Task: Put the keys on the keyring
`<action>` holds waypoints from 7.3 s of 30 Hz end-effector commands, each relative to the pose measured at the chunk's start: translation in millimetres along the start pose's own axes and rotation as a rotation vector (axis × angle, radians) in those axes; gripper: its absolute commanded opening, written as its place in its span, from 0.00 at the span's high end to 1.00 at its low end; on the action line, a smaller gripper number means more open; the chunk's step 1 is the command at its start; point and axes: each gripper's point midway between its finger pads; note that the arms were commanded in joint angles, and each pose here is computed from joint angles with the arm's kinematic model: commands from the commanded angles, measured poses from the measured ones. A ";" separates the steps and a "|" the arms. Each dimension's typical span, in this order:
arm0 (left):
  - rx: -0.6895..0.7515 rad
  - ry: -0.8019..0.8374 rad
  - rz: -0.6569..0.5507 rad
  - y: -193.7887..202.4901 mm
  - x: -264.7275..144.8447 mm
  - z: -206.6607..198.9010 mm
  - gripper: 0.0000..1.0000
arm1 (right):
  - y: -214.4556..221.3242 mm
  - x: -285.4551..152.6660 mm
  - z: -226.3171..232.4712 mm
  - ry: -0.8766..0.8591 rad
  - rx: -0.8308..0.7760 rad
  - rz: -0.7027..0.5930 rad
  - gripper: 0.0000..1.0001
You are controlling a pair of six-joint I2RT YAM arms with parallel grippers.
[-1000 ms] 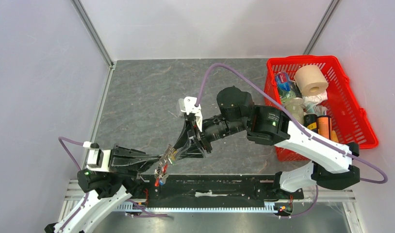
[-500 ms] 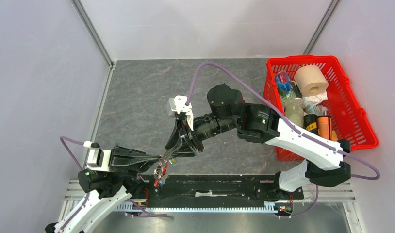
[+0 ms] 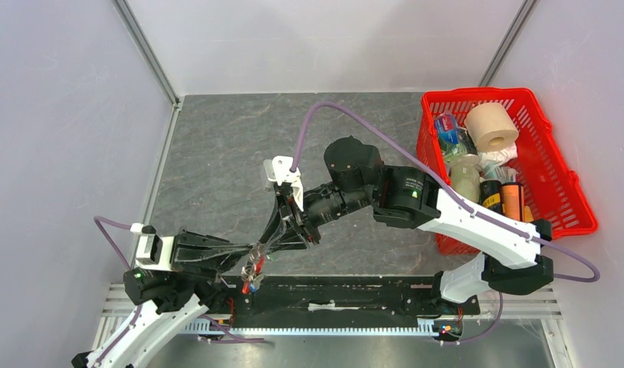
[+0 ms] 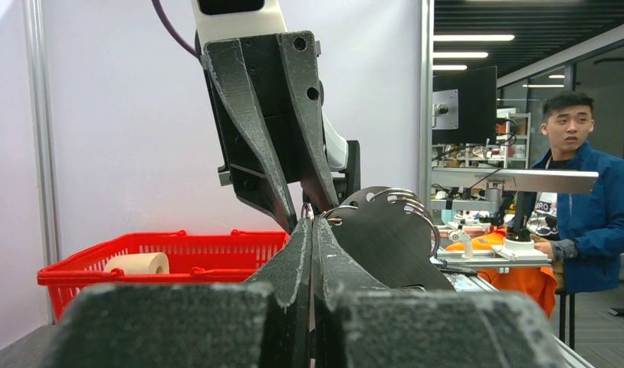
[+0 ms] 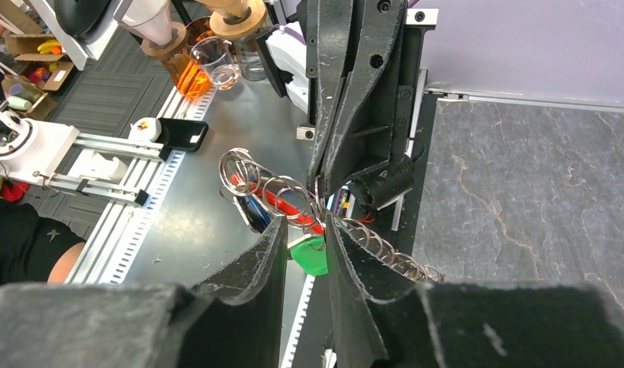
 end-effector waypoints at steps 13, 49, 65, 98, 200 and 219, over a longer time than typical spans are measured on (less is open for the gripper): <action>0.002 -0.001 -0.077 -19.1 1.3 -3.4 0.98 | -20.0 4.4 11.5 -0.033 -0.060 -0.052 0.73; -0.276 -0.116 0.542 40.3 0.0 3.0 0.57 | 61.7 -17.3 15.9 0.002 0.151 0.214 1.00; -0.446 0.007 0.714 64.3 -9.9 -20.8 0.62 | 95.0 -20.5 18.4 -0.012 0.234 0.307 1.00; -0.550 0.044 0.804 88.8 -29.4 -31.5 0.68 | 81.7 1.5 5.6 -0.001 0.266 0.299 1.00; -0.239 -0.025 0.336 24.5 7.9 -6.5 0.98 | 34.3 -18.4 11.8 0.047 0.182 0.041 1.00; -0.220 -0.065 0.214 3.6 11.6 -2.0 0.98 | 39.5 -16.0 11.0 0.042 0.214 -0.001 1.00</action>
Point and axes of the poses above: each gripper's point midway between its finger pads, its own x axis out along the fingers, its own z axis along the line the jaws close on, y = z × x, and after that the axes turned 8 degrees about x, right-handed
